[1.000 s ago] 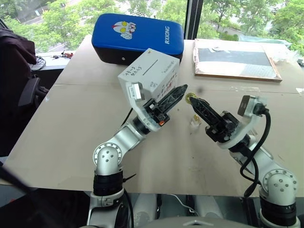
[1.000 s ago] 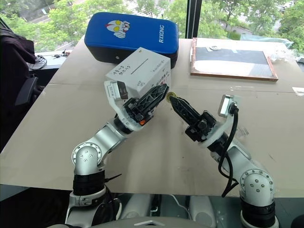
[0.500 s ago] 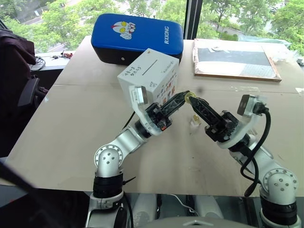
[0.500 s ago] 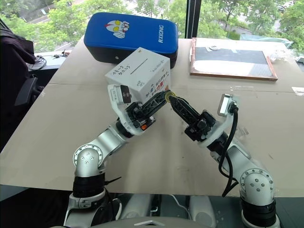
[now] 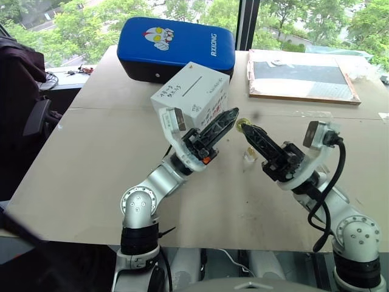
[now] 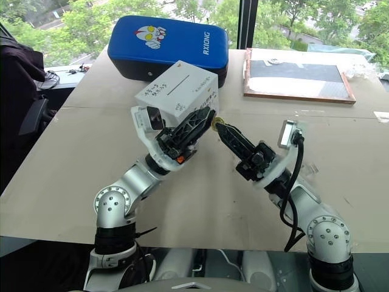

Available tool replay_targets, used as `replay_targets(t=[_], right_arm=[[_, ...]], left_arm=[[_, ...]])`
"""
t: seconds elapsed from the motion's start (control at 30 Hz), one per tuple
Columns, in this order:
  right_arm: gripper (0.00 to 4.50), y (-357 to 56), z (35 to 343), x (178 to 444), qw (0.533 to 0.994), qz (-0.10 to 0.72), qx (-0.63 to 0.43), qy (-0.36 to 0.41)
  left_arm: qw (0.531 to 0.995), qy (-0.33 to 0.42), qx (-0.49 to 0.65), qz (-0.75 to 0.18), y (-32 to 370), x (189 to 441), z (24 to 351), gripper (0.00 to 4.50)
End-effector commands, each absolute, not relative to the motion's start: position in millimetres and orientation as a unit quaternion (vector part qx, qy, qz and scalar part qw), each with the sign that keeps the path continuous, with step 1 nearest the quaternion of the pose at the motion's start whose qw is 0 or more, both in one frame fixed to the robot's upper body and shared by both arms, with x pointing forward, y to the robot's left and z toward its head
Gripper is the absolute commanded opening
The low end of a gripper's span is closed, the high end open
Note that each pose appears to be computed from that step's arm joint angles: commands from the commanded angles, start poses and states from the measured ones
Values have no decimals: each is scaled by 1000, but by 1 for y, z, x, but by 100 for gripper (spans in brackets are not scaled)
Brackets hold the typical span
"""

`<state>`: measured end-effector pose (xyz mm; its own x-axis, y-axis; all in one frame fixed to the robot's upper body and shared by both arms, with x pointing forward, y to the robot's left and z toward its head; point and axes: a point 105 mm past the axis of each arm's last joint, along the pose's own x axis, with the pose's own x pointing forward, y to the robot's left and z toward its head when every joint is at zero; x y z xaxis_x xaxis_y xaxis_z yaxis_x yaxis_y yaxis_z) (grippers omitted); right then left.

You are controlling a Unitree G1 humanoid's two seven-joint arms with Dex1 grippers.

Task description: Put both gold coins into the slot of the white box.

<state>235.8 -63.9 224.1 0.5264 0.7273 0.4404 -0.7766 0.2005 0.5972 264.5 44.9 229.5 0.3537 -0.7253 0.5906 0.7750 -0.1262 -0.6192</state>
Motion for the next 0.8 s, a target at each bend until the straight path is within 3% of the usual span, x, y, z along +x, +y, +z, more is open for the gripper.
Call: replay_targets(t=[0.03,0.23,0.33,0.43,0.8], right_arm=[[0,-57,236,224,758,520,392,-44],[0,-54,237,221,754,531,386,-41],[0,-53,238,221,752,532,386,-41],[0,-52,238,221,752,533,386,-41],[0,-52,238,224,754,529,387,-44]], left_arm=[[645,-42,-482,-591,42,254,242,215],[642,-36,-479,-597,40,251,242,215],[640,-30,-476,-602,37,249,241,136],[637,-28,-476,-605,36,247,241,2],[641,-15,-476,-601,34,249,238,2]])
